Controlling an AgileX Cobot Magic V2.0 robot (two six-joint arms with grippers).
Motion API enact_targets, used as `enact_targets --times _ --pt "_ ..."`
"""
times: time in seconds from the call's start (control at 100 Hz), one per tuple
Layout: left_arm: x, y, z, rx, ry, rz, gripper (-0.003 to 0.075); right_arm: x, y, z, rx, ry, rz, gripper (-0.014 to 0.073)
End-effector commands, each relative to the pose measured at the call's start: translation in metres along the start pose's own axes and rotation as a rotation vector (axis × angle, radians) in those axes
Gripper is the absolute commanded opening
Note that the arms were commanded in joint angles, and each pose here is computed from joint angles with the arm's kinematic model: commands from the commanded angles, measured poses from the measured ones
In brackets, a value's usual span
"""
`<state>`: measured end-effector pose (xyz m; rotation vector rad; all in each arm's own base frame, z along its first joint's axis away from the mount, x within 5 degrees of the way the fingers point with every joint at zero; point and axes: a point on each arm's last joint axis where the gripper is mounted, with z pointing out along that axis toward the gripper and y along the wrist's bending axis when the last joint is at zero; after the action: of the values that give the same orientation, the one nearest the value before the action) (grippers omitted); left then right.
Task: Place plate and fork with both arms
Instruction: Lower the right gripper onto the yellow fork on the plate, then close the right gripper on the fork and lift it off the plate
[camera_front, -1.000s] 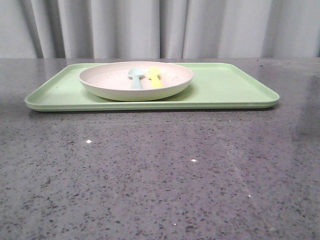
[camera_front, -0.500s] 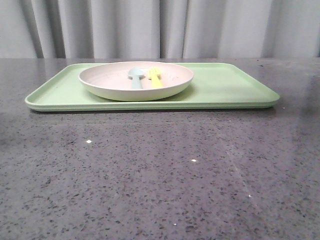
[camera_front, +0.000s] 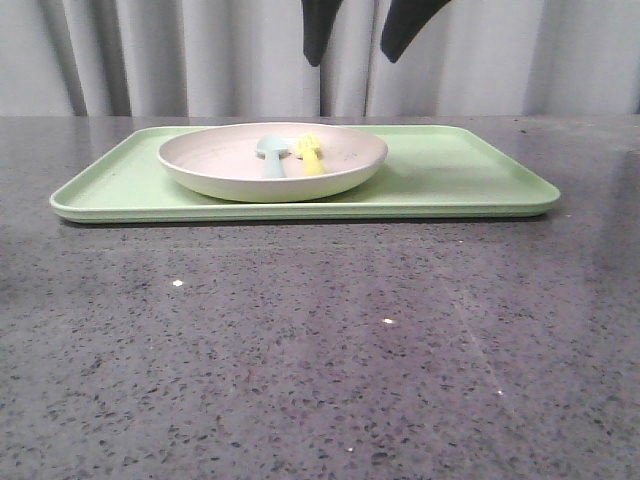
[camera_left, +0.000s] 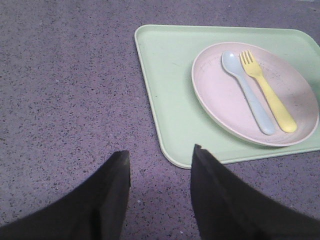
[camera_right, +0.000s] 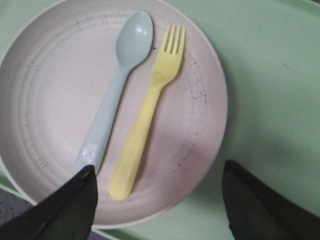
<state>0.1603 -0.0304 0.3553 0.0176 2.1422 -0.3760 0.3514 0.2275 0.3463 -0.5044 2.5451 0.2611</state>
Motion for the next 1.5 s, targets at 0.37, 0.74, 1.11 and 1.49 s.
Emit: enact_targets --times 0.37,0.74,1.11,1.49 --pt "-0.012 -0.002 -0.007 0.007 -0.088 -0.014 0.0294 -0.015 0.003 0.039 0.005 -0.003 0.000 0.0527" --pt "-0.012 -0.002 -0.007 0.007 -0.088 -0.014 0.0295 -0.016 0.003 0.055 0.002 -0.014 -0.001 0.0527" --pt "-0.012 -0.002 -0.007 0.007 -0.088 -0.014 0.0294 -0.015 0.003 0.062 0.005 0.002 -0.001 0.0355" --pt "-0.012 -0.002 -0.007 0.007 -0.088 -0.014 0.0294 -0.015 0.003 0.062 0.005 0.003 -0.001 0.0030"
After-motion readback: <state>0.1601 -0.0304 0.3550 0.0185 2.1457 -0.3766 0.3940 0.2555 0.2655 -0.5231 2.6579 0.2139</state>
